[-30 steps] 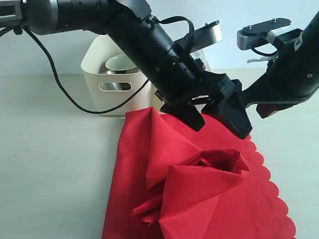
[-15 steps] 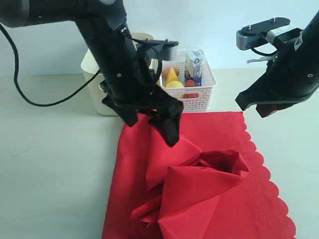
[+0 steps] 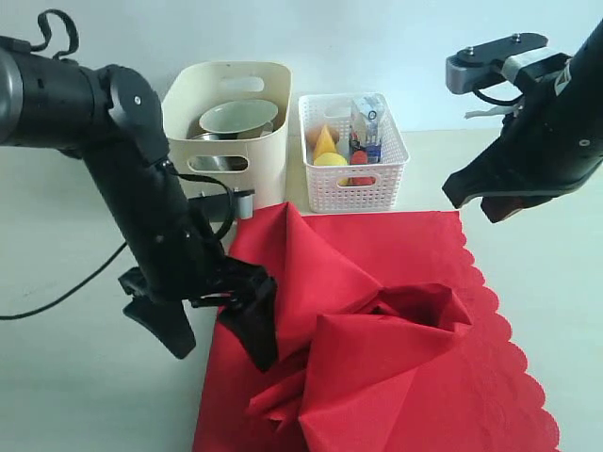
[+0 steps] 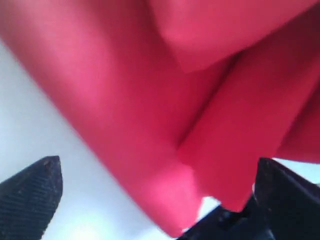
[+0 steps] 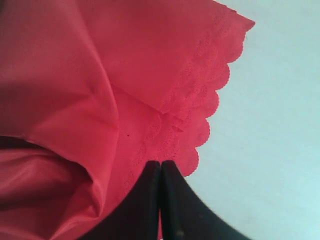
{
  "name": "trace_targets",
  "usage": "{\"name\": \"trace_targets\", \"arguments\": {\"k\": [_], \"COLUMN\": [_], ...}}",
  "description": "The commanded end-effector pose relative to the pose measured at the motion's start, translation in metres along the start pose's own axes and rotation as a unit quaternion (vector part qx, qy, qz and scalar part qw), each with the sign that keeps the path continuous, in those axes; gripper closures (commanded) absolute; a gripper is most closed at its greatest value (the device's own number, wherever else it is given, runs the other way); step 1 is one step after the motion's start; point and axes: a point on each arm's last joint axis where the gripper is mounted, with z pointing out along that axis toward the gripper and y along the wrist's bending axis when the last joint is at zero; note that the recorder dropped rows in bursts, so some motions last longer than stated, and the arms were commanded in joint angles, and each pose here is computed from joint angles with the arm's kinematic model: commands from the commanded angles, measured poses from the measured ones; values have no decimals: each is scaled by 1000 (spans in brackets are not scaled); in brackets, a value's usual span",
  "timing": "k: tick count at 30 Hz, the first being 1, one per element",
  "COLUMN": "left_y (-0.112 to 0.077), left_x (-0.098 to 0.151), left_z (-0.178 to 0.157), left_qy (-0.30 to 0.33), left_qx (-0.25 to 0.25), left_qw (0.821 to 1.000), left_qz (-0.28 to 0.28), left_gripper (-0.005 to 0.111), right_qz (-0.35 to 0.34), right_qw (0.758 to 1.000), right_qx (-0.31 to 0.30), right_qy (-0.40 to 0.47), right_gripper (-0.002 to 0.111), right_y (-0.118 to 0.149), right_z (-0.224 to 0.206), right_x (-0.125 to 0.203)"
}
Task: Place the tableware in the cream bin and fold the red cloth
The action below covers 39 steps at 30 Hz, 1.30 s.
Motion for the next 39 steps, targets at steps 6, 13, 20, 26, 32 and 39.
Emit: {"name": "trace_targets", "arguments": {"k": [6,13,20,26,32,39], "left_y": [-13,-7,-18,-30,-40,-55], "left_x": [9,21,14,-1,-10,-19], "left_z": [18,34,36,30,22,2], "left_qy": [-26,-10,-67,-159,-222,-232], "left_qx": [132,140,194,266,339,381], "left_qw": [991,990,979,950,910,883], "left_qz": [2,-20,-1,44,85,144], "left_gripper": [6,6,6,6,6,6], "right_qz": [6,2,2,-2,-4,-7], "right_qw": [1000,1000,1000,1000,998,991], "right_qx": [-15,-25,-25,-20,-13,-5], "right_qy": [-9,-11,-12,-12,-58,-132], "right_gripper": [108,108,108,108,108,108], "right_y": [3,5,5,4,4,5], "right_z": [-4,-4,-4,-4,-25,-72], "right_x": [-2,-2,-3,-3,-3,10]}}
